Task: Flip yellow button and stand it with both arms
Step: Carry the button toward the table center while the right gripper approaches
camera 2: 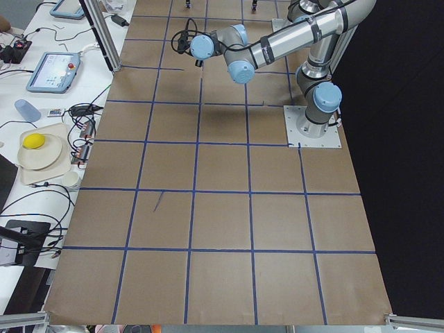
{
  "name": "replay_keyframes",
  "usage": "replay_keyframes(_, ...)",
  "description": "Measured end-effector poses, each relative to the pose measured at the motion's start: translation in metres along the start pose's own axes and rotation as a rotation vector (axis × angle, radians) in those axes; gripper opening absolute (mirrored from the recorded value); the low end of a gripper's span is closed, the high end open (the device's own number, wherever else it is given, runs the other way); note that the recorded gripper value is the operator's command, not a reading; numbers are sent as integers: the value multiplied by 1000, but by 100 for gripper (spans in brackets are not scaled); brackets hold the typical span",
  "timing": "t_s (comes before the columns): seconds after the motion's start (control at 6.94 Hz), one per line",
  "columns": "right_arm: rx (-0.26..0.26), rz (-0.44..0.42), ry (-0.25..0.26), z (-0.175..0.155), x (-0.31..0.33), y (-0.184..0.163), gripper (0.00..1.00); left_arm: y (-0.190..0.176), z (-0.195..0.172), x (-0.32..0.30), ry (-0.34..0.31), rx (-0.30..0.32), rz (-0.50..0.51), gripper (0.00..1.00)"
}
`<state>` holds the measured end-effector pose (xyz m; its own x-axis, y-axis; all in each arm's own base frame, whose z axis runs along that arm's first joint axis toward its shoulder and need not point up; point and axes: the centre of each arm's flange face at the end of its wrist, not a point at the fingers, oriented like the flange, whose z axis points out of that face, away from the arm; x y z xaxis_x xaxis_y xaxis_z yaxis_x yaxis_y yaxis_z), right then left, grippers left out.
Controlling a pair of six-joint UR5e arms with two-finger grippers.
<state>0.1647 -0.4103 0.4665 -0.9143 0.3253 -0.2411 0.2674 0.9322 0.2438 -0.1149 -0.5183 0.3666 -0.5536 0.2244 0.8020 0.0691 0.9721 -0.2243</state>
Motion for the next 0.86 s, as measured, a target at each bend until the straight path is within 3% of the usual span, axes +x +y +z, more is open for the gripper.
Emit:
replay_keyframes(0.29,-45,118,-166,-7,-5,-5,100,14,10,52,215,64,-125,1)
replay_keyframes(0.58,-92,244,-348,-21,-3,-14,100,35,21,69,413,102,-187,1)
replay_keyframes(0.72,-120,314,-421,-28,-4,-15,100,42,27,71,476,114,-200,1)
replay_keyframes(0.86,-139,362,-461,-32,-5,-16,100,47,35,74,521,114,-197,1)
